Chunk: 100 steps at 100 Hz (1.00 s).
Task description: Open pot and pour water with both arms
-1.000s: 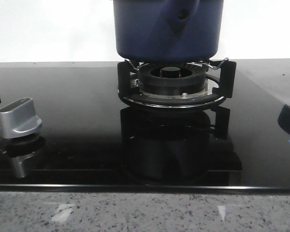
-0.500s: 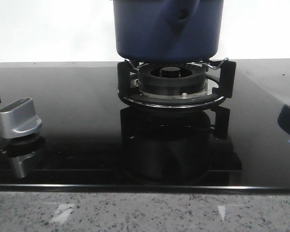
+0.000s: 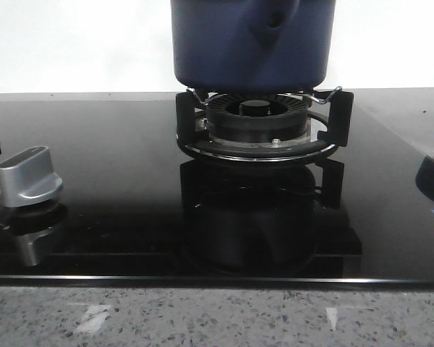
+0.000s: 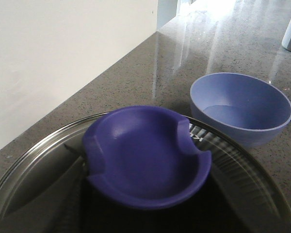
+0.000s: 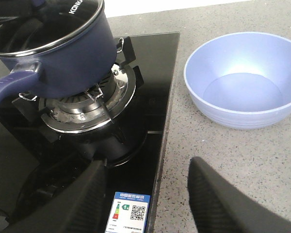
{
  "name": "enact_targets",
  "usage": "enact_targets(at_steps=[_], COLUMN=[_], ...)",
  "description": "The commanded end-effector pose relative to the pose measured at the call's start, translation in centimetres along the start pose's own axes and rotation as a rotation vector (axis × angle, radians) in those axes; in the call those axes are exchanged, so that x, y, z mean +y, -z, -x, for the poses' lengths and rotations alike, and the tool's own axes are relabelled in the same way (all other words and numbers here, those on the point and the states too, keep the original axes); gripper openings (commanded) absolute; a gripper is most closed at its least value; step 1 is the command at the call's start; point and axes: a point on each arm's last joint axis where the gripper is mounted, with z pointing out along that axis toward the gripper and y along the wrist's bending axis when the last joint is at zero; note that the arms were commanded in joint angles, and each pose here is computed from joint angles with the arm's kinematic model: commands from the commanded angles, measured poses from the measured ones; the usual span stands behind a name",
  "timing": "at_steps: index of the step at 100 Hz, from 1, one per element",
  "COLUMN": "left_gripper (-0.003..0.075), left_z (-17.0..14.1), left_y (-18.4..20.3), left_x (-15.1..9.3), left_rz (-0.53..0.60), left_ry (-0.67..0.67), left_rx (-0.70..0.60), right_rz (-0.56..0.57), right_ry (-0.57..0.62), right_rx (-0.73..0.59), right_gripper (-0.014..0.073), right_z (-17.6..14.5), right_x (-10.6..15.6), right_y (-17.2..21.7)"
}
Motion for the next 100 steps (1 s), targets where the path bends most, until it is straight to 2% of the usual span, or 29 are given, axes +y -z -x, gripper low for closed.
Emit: enact_targets(at_steps=[1,27,56,74,100], left_gripper=[0.0133,0.0133,0.0134,0.0134,0.0134], left_z=[2.8,3.4,6.1,7.6,7.9], left_y=[1.2,1.4,2.6,4.2,7.8], left_x=[-1.0,-1.1,-1.7,-1.4,0.8], left_rz=[-0.006,-0.006,-0.005,0.027,0.085], left_ry=[-0.009,-0.004,-0.062,-0.093,-0.077], left_rx=[-0.09,-0.115,-0.177,-0.214,-0.229], right_rz=[0.003,-0.009,-0.054,-0.135,-0.29], right_ry=[0.014,0.024,0.039,0.02,0.03], right_rx=[-0.078,-0.077,-0.089,-0.051,0.024], right_gripper=[0.0351,0.0351,0.0351,0.0351,0.0351], right_z=[1.4,1.4,1.6,2.7,5.7], right_x=[0.2,0.1,-0.3,-1.0,-2.5], right_y=[0.3,0.3,0.5,-0.2,-2.7])
